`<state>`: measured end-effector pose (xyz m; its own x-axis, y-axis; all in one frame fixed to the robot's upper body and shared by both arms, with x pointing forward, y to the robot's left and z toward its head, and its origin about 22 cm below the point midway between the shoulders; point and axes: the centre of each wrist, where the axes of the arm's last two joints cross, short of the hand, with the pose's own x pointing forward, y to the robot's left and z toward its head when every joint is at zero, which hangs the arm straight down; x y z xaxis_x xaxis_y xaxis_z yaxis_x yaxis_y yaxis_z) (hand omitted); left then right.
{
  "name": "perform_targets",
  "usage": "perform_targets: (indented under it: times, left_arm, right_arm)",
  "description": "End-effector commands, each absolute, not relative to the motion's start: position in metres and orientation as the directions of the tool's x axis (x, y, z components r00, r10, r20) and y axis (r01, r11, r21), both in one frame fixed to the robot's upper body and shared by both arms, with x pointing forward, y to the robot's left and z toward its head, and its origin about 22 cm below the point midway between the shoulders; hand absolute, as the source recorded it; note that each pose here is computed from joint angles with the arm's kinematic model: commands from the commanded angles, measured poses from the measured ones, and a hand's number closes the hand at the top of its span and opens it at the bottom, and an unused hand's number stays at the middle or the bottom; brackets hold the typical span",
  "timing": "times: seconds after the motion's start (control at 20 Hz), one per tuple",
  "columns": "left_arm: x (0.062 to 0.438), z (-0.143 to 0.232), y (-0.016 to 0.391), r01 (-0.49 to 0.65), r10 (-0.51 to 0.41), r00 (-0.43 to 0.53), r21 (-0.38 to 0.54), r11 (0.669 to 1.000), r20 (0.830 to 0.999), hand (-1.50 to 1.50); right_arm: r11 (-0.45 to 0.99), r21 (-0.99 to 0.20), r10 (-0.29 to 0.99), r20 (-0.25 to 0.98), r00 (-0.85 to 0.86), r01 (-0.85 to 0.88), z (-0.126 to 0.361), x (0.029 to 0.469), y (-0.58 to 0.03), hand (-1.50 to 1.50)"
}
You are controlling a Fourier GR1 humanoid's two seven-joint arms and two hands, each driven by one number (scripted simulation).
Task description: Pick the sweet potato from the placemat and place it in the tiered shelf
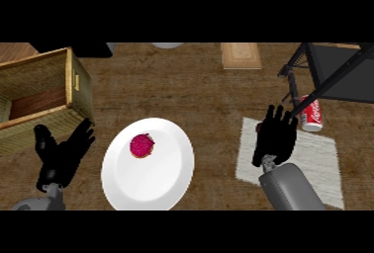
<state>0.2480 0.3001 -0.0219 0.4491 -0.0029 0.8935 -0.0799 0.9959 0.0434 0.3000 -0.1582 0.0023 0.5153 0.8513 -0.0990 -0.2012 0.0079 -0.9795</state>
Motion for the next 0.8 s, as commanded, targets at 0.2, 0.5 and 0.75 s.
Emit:
perform_targets:
  times: [0.2, 0.5, 0.75]
  left_arm:
    - [0.255, -0.034, 0.291, -0.091, -0.002, 0.447, 0.048, 0.995, 0.895, 0.00]
    - [0.248, -0.024, 0.284, -0.081, -0.006, 0.452, 0.048, 0.996, 0.892, 0.00]
    - [0.250, -0.031, 0.296, -0.068, -0.015, 0.442, 0.051, 0.996, 0.897, 0.00]
  right_arm:
    - [0.039, -0.985, 0.868, -0.051, 0.494, -0.169, -0.020, 0.300, -0.173, -1.50]
    - [0.036, -0.985, 0.881, -0.048, 0.470, -0.168, -0.033, 0.302, -0.177, -1.50]
    - [-0.088, -0.906, 0.924, -0.230, 0.307, -0.414, -0.030, 0.324, -0.190, 1.50]
